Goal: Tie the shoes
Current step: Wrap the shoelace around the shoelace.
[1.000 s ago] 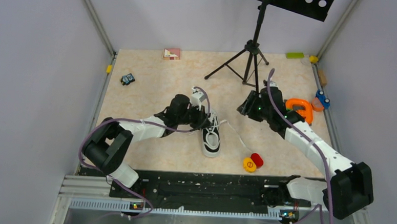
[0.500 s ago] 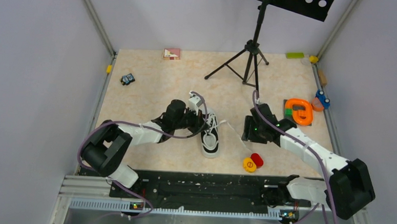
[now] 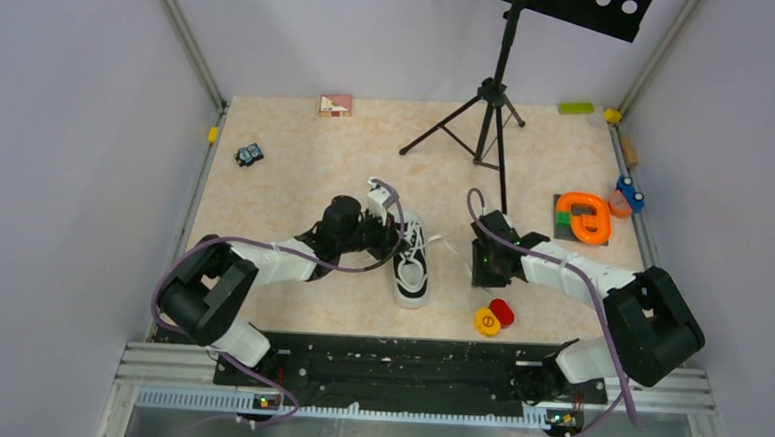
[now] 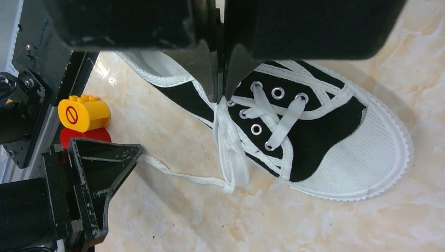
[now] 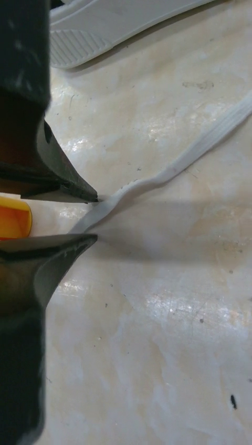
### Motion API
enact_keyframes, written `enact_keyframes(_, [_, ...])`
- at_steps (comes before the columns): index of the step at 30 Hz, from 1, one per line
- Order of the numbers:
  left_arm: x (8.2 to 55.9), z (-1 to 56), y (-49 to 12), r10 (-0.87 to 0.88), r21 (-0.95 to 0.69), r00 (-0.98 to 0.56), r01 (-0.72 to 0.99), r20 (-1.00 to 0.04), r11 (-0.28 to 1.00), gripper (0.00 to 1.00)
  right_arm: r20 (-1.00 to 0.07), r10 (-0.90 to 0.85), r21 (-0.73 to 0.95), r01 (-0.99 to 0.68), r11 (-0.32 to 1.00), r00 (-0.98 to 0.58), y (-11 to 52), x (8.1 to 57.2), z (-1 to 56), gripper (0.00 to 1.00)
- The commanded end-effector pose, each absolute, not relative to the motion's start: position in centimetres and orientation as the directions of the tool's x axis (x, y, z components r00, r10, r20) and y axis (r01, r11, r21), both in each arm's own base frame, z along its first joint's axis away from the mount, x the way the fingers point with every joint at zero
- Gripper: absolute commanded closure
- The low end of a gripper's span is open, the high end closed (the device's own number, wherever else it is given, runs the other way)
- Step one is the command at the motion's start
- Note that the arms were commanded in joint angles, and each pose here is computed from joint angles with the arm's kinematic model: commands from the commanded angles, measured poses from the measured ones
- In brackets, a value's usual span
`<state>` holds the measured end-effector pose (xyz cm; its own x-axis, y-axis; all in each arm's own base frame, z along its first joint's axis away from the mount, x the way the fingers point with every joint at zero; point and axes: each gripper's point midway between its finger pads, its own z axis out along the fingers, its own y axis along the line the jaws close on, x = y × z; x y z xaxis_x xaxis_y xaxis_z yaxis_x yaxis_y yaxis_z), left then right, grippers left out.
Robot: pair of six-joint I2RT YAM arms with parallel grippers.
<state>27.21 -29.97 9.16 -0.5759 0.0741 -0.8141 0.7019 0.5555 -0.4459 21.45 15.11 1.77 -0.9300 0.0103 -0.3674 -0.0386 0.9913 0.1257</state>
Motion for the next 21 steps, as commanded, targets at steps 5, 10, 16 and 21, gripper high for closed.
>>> enact_keyframes(5, [27.0, 10.9, -30.7, 0.052, -0.426, -0.517, 0.755, -0.854, 0.499, 1.00, -0.397, -0.002, 0.106, -0.048, 0.993, -0.918, 15.2, 22.4, 1.9, 1.00])
enact_keyframes(10, [26.7, 10.8, -30.7, 0.057, -0.429, -0.518, 0.760, -0.853, 0.487, 1.00, -0.537, 0.004, 0.168, -0.102, 0.980, -0.844, 18.1, 27.0, 7.5, 1.00])
enact_keyframes(16, [26.9, 10.6, -30.5, 0.050, -0.419, -0.509, 0.758, -0.859, 0.500, 1.00, -0.634, 0.039, 0.329, -0.223, 0.918, -0.772, 24.5, 32.5, 14.3, 1.00])
enact_keyframes(21, [26.7, 10.5, -30.5, 0.057, -0.417, -0.506, 0.764, -0.861, 0.492, 1.00, -0.651, 0.058, 0.447, -0.320, 0.835, -0.757, 29.1, 34.6, 17.7, 1.00])
